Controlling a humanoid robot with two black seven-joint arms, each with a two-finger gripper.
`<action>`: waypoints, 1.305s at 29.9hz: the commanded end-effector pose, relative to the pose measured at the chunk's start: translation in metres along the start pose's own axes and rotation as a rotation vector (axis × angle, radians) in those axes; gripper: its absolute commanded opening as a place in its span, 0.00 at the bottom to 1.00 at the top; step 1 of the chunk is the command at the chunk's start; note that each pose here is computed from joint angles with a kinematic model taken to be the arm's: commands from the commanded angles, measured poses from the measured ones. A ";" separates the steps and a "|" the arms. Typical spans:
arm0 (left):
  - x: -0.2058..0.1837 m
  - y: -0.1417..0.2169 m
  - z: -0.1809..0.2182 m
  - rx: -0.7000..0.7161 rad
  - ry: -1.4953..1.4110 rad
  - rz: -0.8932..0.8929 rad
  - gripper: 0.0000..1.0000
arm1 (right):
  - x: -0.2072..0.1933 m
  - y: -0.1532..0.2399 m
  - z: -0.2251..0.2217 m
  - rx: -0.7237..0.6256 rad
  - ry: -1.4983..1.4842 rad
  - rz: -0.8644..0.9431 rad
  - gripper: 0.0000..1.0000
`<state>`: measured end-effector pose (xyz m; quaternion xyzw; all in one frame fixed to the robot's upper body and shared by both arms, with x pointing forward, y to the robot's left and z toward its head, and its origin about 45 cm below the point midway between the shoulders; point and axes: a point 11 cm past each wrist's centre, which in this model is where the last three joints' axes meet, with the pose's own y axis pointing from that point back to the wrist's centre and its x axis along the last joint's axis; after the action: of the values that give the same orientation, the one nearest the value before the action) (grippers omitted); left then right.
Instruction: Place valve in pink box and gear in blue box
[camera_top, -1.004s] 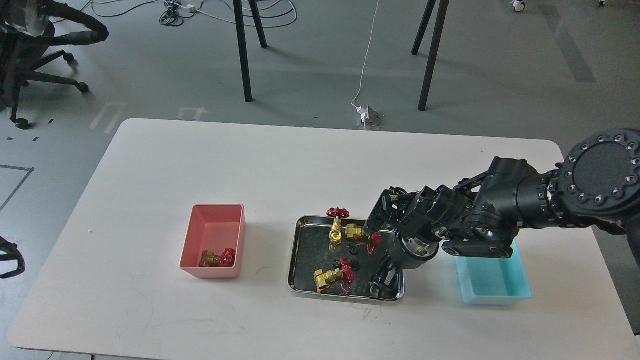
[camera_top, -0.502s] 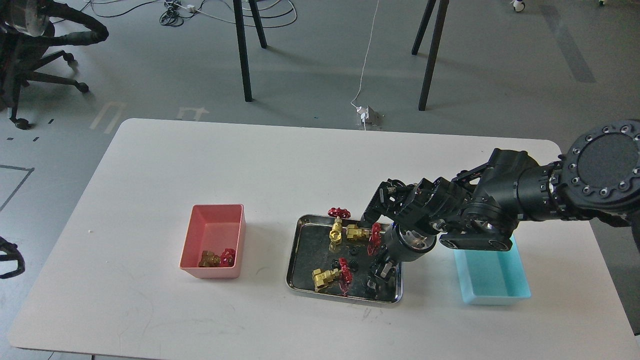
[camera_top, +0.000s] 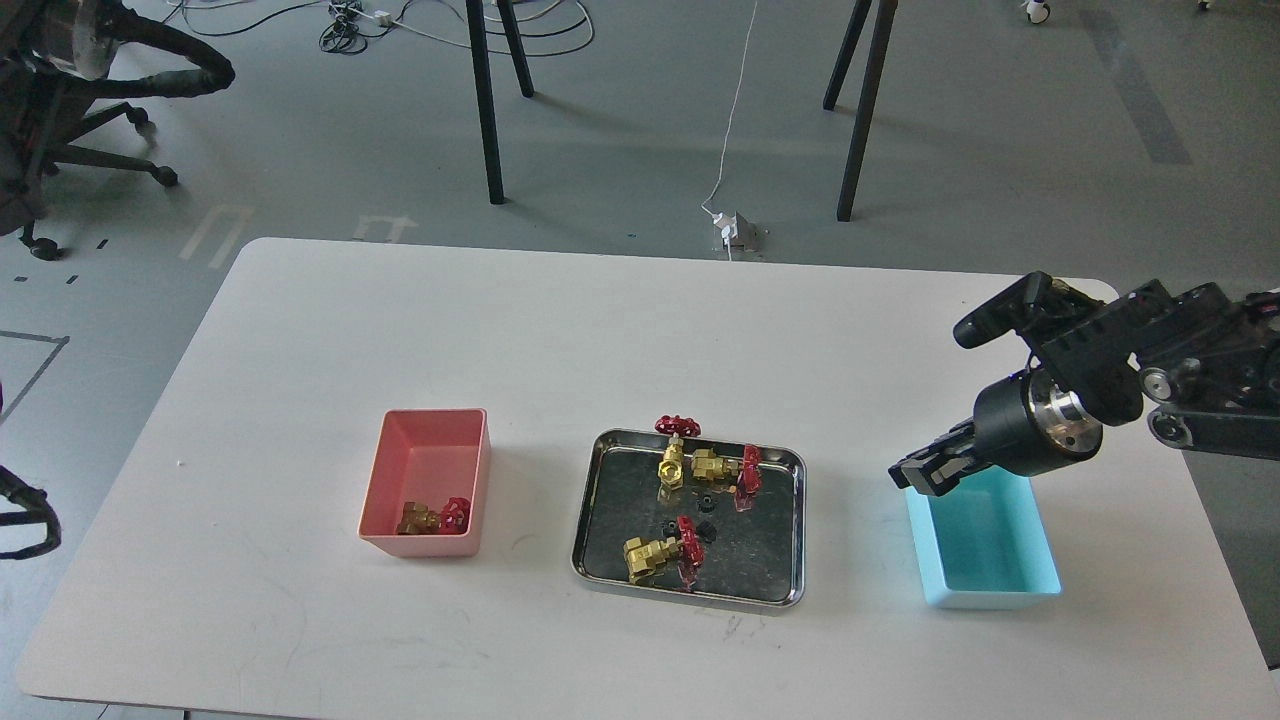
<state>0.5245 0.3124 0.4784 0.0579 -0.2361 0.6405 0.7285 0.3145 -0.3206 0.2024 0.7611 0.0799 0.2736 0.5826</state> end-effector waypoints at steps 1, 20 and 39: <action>0.003 0.000 0.002 -0.003 -0.001 0.005 0.99 | -0.031 0.001 0.016 -0.016 -0.058 -0.025 0.11; -0.006 -0.002 0.001 -0.001 0.008 -0.010 0.99 | 0.012 0.028 0.025 0.034 -0.305 0.224 0.97; -0.088 -0.012 -0.006 0.012 0.006 -0.136 1.00 | 0.198 0.196 0.104 0.340 -1.222 1.521 0.97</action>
<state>0.5314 0.2499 0.4458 0.0726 -0.2339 0.6107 0.7530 0.4812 -0.3698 0.4341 0.7427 -0.6484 0.1415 0.0890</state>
